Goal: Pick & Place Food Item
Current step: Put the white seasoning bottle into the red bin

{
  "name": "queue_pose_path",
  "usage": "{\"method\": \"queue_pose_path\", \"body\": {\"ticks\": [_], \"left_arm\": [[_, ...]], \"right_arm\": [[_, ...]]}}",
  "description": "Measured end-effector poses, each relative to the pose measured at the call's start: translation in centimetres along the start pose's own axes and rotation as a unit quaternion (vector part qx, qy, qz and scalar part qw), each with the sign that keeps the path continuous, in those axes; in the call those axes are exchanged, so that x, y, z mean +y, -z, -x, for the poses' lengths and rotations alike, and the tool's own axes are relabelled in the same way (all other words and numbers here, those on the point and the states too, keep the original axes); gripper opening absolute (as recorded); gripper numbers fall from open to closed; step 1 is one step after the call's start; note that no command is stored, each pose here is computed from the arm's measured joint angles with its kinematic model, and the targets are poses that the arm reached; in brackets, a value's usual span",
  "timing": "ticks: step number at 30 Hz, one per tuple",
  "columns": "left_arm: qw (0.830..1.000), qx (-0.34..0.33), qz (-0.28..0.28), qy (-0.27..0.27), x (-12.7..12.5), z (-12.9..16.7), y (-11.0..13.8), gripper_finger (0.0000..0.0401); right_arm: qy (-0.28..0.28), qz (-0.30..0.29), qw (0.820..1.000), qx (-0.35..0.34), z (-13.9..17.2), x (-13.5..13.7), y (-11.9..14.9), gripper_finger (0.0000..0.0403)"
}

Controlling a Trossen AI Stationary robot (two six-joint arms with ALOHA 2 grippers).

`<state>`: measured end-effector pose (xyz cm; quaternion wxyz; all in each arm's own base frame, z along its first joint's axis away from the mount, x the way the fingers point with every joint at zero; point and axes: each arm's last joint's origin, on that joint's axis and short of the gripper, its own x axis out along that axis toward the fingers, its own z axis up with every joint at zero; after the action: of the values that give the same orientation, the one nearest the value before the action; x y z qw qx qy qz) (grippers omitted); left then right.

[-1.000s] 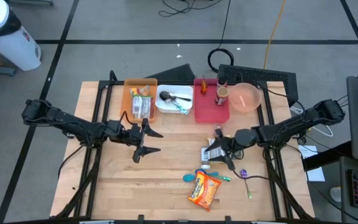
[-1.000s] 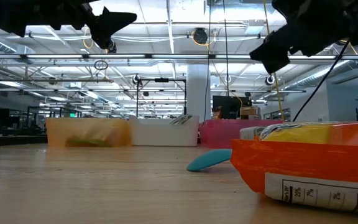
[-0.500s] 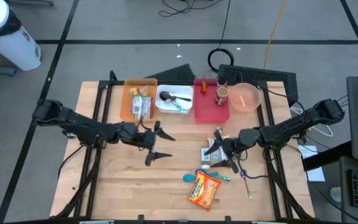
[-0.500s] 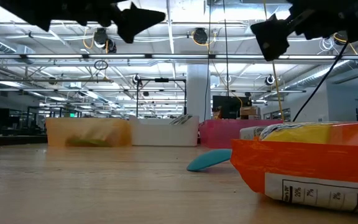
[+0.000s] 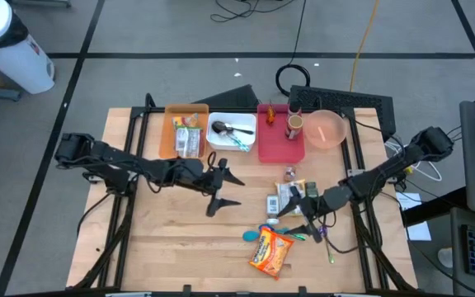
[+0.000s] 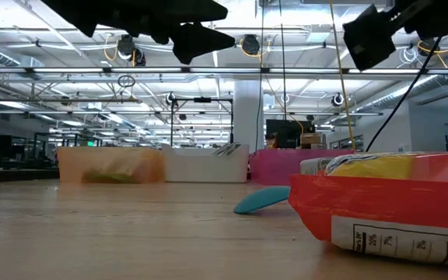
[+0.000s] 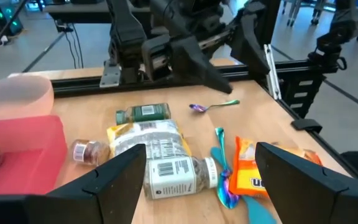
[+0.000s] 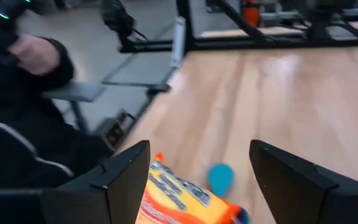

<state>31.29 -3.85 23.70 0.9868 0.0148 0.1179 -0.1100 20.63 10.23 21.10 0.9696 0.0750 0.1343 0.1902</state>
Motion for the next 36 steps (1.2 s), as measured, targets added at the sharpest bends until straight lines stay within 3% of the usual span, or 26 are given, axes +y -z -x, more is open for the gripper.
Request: {"method": "queue_pose_path", "body": {"ticks": [7,16,23,29,36], "left_arm": [[1.000,0.003,0.004,0.016,0.0,-0.3,0.3,0.0306],[0.999,0.026,0.009,0.018,0.0,-1.1,1.5,0.0305],[0.999,0.036,0.027,0.017,0.0,-1.2,1.8,0.0306],[0.998,0.048,0.045,0.015,0.0,-1.2,2.0,0.0306],[0.997,0.058,0.055,0.015,0.0,-1.2,2.2,0.0306]], "right_arm": [[0.078,0.007,0.996,0.040,-0.4,-0.8,1.2,0.0267],[0.122,0.058,0.985,0.107,-1.8,-2.8,2.7,0.0267],[0.183,0.124,0.955,0.198,-2.5,-3.2,1.9,0.0265],[0.154,0.098,0.954,0.240,-2.8,-2.8,1.8,0.0229],[0.159,0.087,0.949,0.259,-2.6,-2.9,2.2,0.0165]]}}
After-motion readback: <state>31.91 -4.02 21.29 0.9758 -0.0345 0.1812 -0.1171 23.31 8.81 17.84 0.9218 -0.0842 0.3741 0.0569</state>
